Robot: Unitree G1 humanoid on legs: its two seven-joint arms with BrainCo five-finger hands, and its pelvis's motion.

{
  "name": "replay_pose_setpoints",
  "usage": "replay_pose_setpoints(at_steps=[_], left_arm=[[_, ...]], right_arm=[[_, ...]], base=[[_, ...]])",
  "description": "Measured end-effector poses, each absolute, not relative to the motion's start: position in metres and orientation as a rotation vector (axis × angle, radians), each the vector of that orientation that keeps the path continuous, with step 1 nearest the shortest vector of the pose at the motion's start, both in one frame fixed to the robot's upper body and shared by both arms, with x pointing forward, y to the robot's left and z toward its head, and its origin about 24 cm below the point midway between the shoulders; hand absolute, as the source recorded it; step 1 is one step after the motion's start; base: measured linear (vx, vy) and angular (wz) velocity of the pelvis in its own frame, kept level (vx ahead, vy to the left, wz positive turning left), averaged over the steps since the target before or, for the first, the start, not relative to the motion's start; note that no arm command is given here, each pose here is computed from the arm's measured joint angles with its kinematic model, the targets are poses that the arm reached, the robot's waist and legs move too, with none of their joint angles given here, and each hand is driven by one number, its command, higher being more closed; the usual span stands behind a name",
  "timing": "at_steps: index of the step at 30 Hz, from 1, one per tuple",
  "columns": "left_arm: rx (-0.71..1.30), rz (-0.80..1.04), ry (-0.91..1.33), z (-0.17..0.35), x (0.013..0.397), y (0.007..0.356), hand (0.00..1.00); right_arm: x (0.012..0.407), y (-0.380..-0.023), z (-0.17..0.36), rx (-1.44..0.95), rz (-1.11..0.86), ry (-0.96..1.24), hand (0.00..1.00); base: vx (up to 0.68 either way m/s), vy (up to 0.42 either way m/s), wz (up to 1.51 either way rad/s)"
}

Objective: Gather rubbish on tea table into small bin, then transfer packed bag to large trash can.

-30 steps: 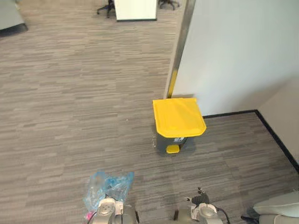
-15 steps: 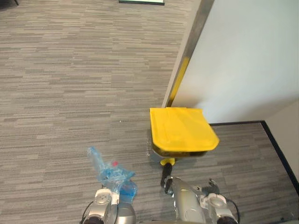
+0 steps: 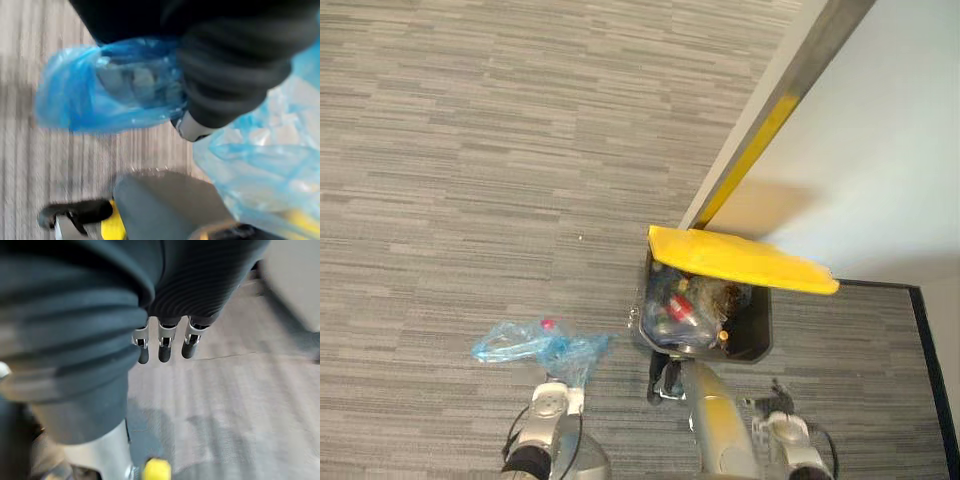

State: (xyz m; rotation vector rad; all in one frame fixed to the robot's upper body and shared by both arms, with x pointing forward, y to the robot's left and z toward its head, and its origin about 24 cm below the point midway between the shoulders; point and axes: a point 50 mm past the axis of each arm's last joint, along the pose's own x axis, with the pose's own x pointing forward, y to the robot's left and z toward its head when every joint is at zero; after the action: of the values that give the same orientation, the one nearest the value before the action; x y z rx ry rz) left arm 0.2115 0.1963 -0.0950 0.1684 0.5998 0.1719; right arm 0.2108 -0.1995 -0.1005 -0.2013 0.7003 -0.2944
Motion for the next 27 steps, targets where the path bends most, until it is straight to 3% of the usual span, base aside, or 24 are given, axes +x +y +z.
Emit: replay_pose_setpoints(at_steps=[4,9,13,17,21,27], left_arm=[[0.183,0.176,0.496,-0.077,0.226,0.201,1.0],[0.157,0.178,0.443,-0.068,0.232,0.196,1.0],[0.128,0.186,0.335,-0.048,0.247,0.194,1.0],[0.131,0.186,0.316,-0.044,0.248,0.198,1.0],[0.112,0.117,0.254,-0.031,0.256,0.18,1.0],[0.056,0.016,0.065,0.009,0.277,0.152,1.0]], right_arm=[[0.308,-0.145,-0.018,-0.19,-0.118,0.322,0.0],[0.37,-0.135,0.078,-0.201,-0.119,0.011,0.0],[0.387,-0.173,0.125,-0.286,-0.229,-0.101,0.0],[0.395,-0.187,0.159,-0.323,-0.269,-0.167,0.0],[0.403,-0.201,0.226,-0.358,-0.325,-0.323,0.0],[0.406,-0.211,0.224,-0.373,-0.342,-0.276,0.0]], base=[[-0.11,-0.114,0.08],[-0.16,-0.09,0.01],[-0.26,0.044,-0.01],[-0.11,0.01,-0.04],[0.05,-0.013,-0.15],[0.01,0.027,0.03]])
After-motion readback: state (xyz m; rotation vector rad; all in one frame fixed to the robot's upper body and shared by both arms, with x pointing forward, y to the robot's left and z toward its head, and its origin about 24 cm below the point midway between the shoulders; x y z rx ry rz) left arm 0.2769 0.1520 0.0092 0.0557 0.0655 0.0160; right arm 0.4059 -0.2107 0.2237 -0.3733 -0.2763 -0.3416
